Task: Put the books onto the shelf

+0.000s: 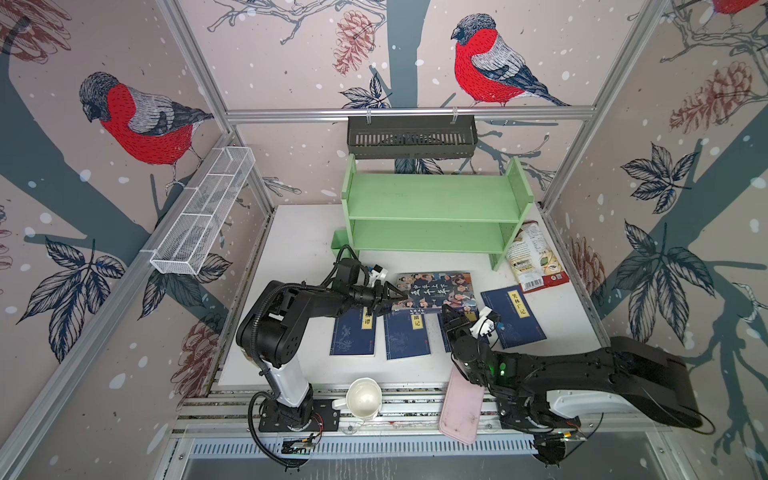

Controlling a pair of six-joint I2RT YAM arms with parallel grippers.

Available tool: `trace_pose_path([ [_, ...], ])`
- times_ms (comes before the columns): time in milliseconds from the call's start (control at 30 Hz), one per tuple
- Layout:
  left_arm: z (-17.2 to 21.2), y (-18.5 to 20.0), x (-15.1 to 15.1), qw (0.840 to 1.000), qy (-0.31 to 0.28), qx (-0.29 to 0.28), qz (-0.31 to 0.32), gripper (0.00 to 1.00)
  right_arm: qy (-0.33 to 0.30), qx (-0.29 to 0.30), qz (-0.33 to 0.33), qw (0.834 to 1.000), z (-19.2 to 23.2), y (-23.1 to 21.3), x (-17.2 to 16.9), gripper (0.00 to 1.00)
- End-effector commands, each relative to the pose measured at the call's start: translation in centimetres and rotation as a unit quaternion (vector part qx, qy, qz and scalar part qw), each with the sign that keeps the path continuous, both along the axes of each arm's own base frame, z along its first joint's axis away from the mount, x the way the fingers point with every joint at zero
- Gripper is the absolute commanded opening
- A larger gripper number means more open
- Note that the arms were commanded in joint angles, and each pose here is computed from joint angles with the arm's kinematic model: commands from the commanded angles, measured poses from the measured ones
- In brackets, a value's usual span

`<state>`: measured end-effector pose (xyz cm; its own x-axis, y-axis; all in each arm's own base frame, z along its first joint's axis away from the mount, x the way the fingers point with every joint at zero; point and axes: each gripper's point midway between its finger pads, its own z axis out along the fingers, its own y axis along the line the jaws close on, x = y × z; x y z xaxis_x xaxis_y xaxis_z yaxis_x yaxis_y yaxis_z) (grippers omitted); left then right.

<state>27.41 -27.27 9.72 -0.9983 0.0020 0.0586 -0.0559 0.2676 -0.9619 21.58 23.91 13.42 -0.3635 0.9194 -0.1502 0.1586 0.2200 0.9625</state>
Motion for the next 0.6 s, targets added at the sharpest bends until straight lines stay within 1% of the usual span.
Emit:
trace_pose_path([
  [0, 2.9, -0.8, -0.1, 0.998, -0.036, -0.051, -0.029, 0.52, -0.007, 0.027, 0.022, 0.999, 1.0, 1.1, -0.2, 0.05],
  [67, 3.2, -0.7, -0.3, 0.997, -0.034, -0.056, -0.032, 0.47, -0.005, 0.026, 0.025, 0.999, 0.9, 1.2, -0.3, 0.05],
  [233, 3.6, -0.6, -0.8, 0.997, -0.031, -0.060, -0.040, 0.28, 0.001, 0.023, 0.029, 0.999, 0.6, 1.4, -0.5, 0.06],
  [467, 3.2, -0.6, -1.1, 0.997, -0.024, -0.056, -0.043, 0.12, 0.008, 0.017, 0.029, 0.999, 0.0, 1.4, -0.9, 0.09],
  [567, 3.3, -0.6, -1.1, 0.997, -0.024, -0.056, -0.042, 0.07, 0.012, 0.015, 0.027, 0.999, -0.3, 1.3, -1.0, 0.11],
])
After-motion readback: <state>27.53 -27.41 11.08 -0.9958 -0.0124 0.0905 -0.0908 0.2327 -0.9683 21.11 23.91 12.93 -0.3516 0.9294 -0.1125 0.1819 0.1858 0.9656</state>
